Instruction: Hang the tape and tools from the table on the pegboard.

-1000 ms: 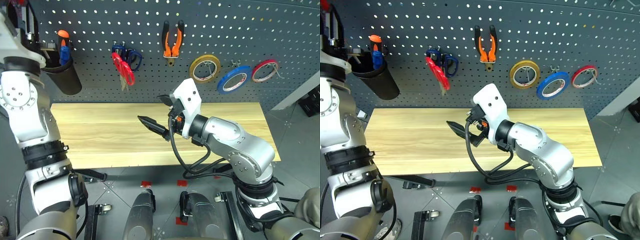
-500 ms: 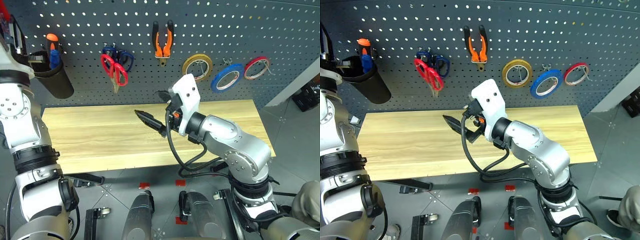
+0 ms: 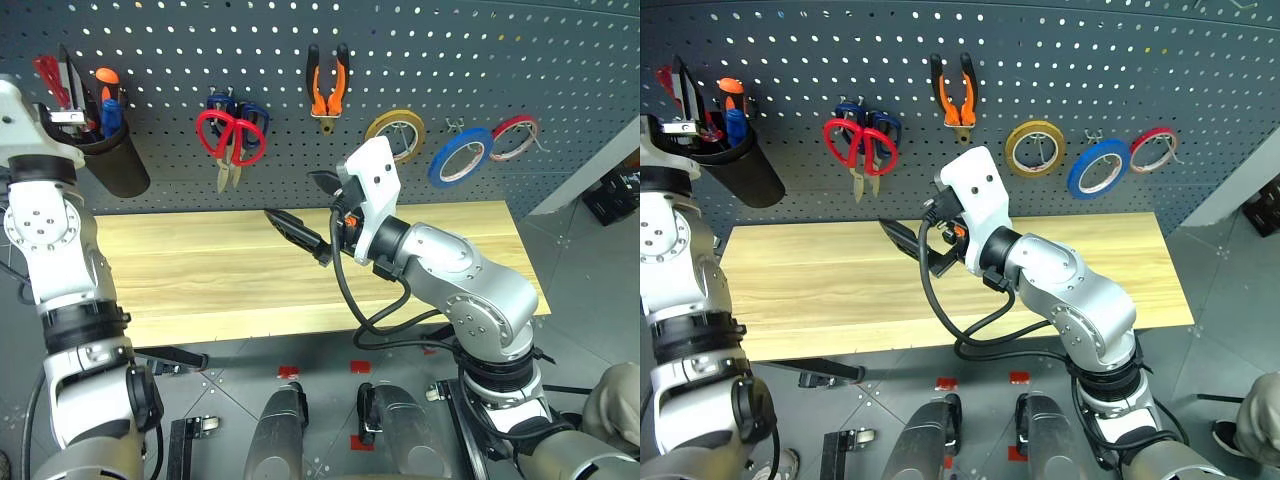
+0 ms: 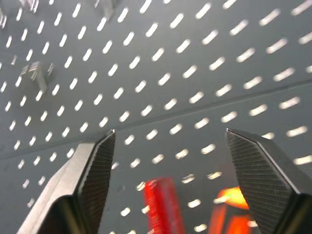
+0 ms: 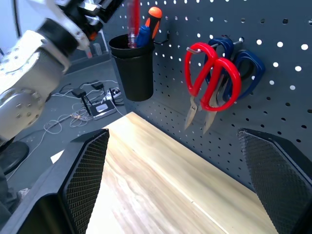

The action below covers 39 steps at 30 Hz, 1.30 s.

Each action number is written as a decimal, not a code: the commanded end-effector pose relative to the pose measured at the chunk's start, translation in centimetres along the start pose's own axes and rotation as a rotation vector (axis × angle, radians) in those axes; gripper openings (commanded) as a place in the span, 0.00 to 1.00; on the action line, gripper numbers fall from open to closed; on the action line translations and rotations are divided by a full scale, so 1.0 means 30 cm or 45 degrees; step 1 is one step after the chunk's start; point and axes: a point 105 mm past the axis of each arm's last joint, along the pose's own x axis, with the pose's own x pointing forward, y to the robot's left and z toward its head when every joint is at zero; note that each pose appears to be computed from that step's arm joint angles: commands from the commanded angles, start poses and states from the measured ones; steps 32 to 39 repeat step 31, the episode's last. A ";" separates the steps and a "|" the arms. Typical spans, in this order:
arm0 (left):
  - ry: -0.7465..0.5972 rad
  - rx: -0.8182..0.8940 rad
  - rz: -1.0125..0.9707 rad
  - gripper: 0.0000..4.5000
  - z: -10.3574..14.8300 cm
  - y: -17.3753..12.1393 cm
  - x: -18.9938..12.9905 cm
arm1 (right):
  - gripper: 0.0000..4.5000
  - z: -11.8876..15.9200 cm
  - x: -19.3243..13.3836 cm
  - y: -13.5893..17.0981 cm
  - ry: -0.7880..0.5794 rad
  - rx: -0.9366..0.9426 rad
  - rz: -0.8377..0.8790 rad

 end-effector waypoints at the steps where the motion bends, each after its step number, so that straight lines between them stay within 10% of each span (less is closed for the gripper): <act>1: -0.016 -0.003 -0.102 0.81 0.057 -0.069 -0.057 | 1.00 0.021 -0.048 -0.014 -0.063 -0.018 -0.010; 8: 0.636 -0.237 -0.111 0.81 -0.185 -0.156 -0.350 | 1.00 -0.123 -0.166 -0.177 0.018 -0.058 -0.301; 16: 0.992 -0.195 -0.078 0.81 -0.314 -0.179 -0.485 | 1.00 -0.341 -0.377 -0.426 0.041 -0.118 -0.875; 27: 1.174 -0.300 -0.055 0.81 -0.420 -0.189 -0.599 | 1.00 -0.599 -0.561 -0.521 0.272 -0.041 -1.124; 39: 1.186 -0.305 -0.067 0.81 -0.439 -0.183 -0.627 | 1.00 -0.636 -0.584 -0.533 0.313 -0.044 -1.128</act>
